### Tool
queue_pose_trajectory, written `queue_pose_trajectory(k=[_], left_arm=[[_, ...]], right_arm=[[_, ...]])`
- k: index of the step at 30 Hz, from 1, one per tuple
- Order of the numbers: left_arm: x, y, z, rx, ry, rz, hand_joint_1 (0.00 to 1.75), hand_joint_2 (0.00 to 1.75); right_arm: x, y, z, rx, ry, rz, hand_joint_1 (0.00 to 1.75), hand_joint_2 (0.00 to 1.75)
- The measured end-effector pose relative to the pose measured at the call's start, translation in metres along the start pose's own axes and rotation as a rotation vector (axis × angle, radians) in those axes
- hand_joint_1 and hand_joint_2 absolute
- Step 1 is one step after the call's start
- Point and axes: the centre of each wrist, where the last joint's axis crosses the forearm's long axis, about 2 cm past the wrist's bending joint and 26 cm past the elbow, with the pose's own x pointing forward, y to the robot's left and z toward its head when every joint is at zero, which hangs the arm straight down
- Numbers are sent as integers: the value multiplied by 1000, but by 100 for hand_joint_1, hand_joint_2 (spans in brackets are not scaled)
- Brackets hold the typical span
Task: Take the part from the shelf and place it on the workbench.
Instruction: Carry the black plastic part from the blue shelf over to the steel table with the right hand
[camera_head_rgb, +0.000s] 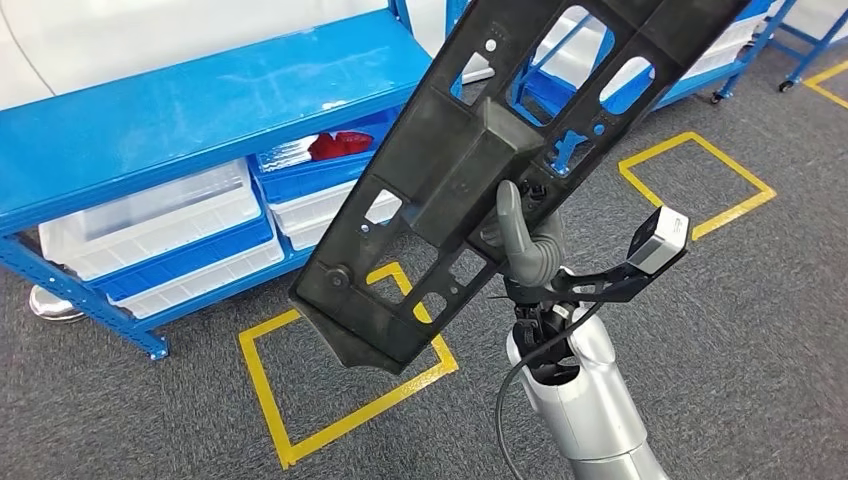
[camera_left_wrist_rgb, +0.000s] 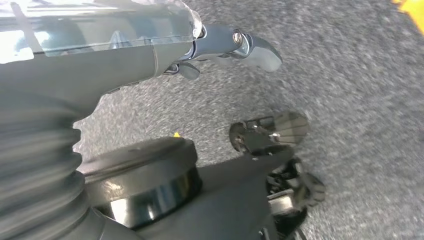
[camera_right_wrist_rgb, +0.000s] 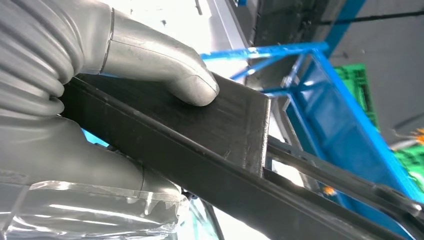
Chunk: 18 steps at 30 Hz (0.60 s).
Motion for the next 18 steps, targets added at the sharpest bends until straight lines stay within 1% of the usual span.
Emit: queue_pose_trajectory(k=[5, 15, 18], left_arm=[[-3, 0, 1, 0, 6, 0, 0, 175], [-1, 1, 0, -1, 3, 1, 0, 175], [-3, 1, 1, -2, 7, 3, 0, 175]], right_arm=[[-1, -1, 1, -2, 2, 1, 175, 175], [-1, -2, 3, -5, -1, 2, 175, 175], [0, -2, 2, -1, -4, 3, 175, 175]])
